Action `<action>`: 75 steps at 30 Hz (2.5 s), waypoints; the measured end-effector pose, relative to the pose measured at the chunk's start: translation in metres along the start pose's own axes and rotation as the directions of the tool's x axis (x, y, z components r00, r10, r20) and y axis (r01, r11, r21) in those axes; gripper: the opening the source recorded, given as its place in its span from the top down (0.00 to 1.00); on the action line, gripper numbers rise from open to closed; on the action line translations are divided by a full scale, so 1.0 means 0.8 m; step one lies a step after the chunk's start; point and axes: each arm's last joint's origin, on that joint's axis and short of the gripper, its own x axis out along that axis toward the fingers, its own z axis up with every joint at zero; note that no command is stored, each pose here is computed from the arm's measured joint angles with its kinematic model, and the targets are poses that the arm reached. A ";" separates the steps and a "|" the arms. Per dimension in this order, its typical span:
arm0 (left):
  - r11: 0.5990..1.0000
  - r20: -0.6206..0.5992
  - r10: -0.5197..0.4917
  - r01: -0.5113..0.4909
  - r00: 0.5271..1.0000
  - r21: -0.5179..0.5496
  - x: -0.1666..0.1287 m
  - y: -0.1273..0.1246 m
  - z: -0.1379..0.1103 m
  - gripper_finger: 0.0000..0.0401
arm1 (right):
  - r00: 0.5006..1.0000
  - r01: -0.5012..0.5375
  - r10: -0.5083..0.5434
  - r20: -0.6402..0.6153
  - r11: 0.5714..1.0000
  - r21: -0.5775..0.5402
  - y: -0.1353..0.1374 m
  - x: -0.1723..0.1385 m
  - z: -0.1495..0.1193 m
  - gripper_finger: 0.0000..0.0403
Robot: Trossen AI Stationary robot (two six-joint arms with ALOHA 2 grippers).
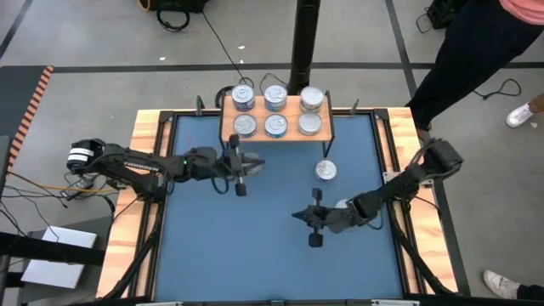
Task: Stack canned seafood by type on shelf
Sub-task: Stack the green tuna can on top of the green tuna can on the shelf
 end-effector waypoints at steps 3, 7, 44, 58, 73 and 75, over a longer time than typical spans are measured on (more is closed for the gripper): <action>0.999 0.030 -0.033 0.033 0.999 -0.014 -0.008 -0.016 -0.009 1.00 | 0.992 -0.002 0.006 -0.128 1.000 0.027 0.005 -0.021 0.002 1.00; 0.996 0.031 -0.085 0.085 0.996 -0.009 -0.015 -0.034 -0.015 1.00 | 0.942 0.018 0.019 -0.336 0.994 0.107 0.009 -0.054 0.013 1.00; 0.971 -0.033 -0.236 0.237 0.971 0.022 -0.030 -0.077 -0.016 1.00 | 0.599 0.262 0.047 -0.800 0.932 0.251 -0.018 -0.094 -0.015 1.00; 0.969 -0.055 -0.243 0.245 0.968 0.026 -0.030 -0.078 -0.019 1.00 | 0.523 0.256 0.002 -0.852 0.954 0.159 -0.026 -0.103 0.018 1.00; 0.948 -0.089 -0.316 0.318 0.944 0.002 -0.025 -0.087 -0.029 1.00 | 0.509 0.269 0.010 -0.861 0.948 0.169 -0.031 -0.099 -0.019 1.00; 0.946 -0.102 -0.322 0.324 0.941 0.001 -0.021 -0.092 -0.035 1.00 | 0.545 0.246 0.039 -0.837 0.947 0.205 -0.028 -0.094 -0.021 1.00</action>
